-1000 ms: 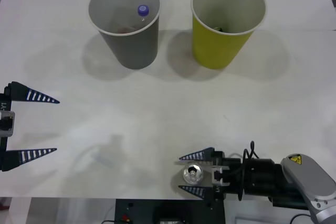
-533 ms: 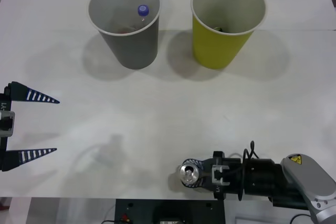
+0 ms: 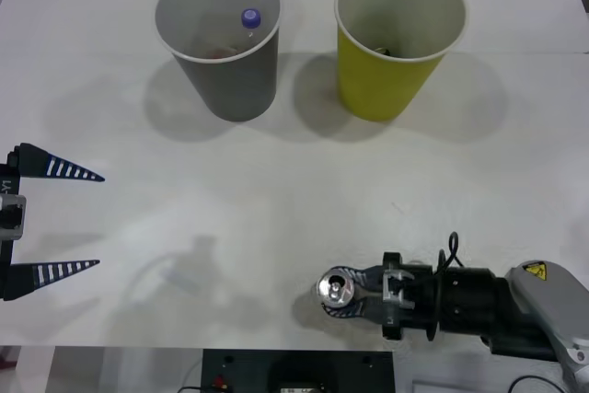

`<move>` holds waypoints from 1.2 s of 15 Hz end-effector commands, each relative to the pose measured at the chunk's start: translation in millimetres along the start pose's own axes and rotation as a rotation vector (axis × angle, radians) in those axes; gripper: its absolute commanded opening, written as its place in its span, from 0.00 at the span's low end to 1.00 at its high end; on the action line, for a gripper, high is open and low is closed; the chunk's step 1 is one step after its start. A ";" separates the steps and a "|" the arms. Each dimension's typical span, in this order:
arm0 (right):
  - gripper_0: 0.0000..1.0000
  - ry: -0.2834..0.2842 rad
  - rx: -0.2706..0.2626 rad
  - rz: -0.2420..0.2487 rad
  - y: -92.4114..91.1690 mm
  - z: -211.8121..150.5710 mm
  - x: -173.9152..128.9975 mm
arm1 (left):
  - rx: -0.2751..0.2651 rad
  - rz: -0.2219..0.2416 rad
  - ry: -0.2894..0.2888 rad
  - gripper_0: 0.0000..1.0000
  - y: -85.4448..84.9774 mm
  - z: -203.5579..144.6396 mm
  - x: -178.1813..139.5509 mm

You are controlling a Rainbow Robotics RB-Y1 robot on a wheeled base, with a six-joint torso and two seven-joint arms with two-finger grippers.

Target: Put the can into the green bin and the plastic bottle into the gray bin

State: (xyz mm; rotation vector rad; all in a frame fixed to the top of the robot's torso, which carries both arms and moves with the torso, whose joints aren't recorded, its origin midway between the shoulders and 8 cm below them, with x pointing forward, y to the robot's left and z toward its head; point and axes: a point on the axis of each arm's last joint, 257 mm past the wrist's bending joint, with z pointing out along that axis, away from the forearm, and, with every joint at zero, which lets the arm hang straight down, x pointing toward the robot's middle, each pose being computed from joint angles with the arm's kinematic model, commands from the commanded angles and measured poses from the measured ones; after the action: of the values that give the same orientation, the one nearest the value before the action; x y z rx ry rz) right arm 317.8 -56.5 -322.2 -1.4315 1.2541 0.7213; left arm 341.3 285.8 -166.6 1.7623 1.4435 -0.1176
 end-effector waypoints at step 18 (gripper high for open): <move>0.00 0.381 0.414 0.617 -128.5 -110.6 -79.4 | 0.000 0.000 0.000 1.00 0.0 0.0 0.0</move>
State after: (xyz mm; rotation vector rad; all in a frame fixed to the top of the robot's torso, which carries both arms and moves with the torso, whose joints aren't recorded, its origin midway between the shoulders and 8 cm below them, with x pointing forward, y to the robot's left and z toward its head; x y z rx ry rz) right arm 393.9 -146.5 -191.0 -0.8891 2.0226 0.5427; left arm 341.3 285.8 -166.6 1.7623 1.4435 -0.1176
